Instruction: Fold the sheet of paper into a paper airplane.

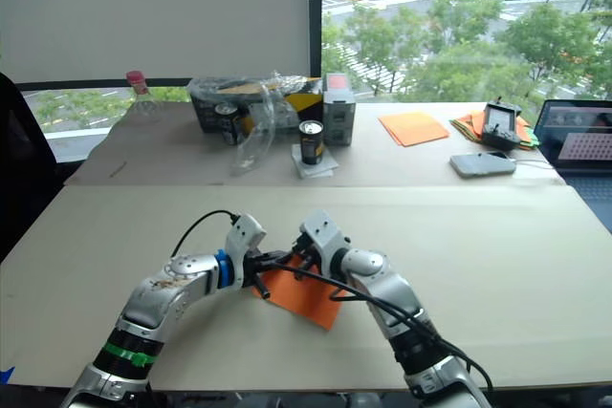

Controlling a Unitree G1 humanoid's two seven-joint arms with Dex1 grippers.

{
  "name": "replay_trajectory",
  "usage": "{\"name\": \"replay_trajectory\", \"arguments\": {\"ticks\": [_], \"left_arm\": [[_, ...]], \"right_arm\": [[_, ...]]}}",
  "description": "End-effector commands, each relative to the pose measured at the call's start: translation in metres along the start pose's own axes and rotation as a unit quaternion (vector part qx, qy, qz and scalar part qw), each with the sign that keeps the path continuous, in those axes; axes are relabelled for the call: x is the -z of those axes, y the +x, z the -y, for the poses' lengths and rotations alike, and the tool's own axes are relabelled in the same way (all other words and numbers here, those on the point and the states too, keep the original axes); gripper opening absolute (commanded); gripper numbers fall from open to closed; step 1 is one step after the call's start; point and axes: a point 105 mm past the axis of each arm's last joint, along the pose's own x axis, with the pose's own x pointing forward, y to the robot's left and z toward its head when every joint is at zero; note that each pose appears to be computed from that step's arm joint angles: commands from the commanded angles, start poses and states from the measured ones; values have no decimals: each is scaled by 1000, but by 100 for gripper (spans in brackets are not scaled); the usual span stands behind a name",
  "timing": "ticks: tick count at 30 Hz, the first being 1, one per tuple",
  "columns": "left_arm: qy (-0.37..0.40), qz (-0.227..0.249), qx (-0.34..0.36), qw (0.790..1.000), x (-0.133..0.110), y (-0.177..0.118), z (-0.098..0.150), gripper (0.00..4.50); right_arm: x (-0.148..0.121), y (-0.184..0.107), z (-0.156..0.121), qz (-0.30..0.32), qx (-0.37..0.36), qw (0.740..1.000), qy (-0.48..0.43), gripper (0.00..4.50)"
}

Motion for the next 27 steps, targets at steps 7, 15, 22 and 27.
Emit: {"name": "replay_trajectory", "arguments": {"ticks": [7, 15, 22, 27], "left_arm": [[21, -7, 4, 1000, -5, 4, 1, 3], [24, -8, 9, 1000, -5, 6, 1, 3], [25, -9, 13, 1000, -4, 7, 2, 3], [28, -7, 13, 1000, -6, 8, 1, 3]], "right_arm": [[26, -27, 41, -41, 62, 997, 9, 0], [7, -34, 57, 8, 93, 996, 6, 0], [-27, -39, 35, 80, 38, 996, -29, 0], [-2, -33, 13, 32, 5, 999, -31, 0]]}}
